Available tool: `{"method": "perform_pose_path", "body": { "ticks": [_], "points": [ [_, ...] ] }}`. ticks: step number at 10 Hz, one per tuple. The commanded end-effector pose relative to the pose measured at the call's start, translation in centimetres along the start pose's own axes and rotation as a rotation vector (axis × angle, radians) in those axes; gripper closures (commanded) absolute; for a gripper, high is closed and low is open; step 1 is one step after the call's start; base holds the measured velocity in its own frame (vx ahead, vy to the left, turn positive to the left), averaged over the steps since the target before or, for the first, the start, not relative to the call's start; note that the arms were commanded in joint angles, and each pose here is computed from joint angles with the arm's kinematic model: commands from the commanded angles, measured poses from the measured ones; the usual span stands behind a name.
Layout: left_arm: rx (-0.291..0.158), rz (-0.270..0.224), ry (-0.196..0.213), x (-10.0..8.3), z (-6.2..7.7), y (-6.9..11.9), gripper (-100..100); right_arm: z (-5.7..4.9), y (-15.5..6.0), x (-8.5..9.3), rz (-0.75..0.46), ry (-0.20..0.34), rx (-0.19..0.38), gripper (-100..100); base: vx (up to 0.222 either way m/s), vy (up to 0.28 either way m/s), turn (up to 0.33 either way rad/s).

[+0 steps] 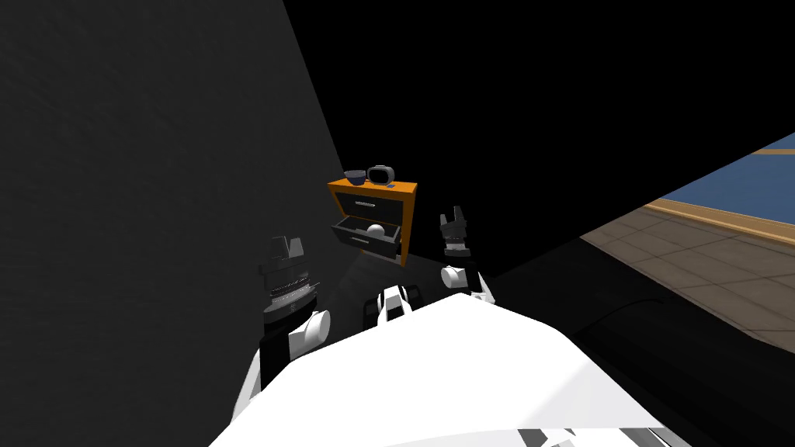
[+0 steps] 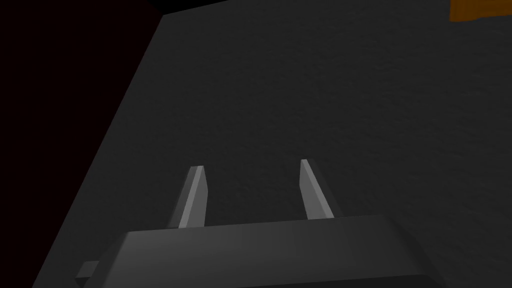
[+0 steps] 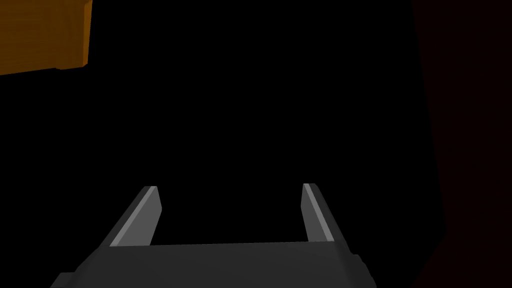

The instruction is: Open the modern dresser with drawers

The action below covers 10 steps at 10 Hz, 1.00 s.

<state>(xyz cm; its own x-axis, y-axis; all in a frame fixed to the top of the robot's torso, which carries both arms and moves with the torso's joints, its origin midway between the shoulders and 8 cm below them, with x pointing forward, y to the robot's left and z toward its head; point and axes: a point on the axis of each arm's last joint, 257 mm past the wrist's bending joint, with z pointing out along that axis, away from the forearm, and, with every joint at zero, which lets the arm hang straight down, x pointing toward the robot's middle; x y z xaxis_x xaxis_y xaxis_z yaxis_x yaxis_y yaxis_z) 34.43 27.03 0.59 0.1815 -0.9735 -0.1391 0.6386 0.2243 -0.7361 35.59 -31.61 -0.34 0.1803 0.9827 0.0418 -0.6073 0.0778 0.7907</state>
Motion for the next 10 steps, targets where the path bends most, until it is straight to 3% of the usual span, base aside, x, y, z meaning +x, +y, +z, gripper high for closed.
{"method": "perform_pose_path", "body": {
  "ticks": [1,10],
  "points": [
    [-0.043,0.014,0.063,1.4,-0.5,2.3,-100,0.0,0.0,0.0,0.0,0.0,0.001,0,0.026,0.021,-0.096],
    [-0.216,0.019,0.167,5.5,-3.1,10.7,-100,0.0,0.0,0.0,0.0,0.0,0.001,0,0.031,0.028,-0.07]
  ]
}}
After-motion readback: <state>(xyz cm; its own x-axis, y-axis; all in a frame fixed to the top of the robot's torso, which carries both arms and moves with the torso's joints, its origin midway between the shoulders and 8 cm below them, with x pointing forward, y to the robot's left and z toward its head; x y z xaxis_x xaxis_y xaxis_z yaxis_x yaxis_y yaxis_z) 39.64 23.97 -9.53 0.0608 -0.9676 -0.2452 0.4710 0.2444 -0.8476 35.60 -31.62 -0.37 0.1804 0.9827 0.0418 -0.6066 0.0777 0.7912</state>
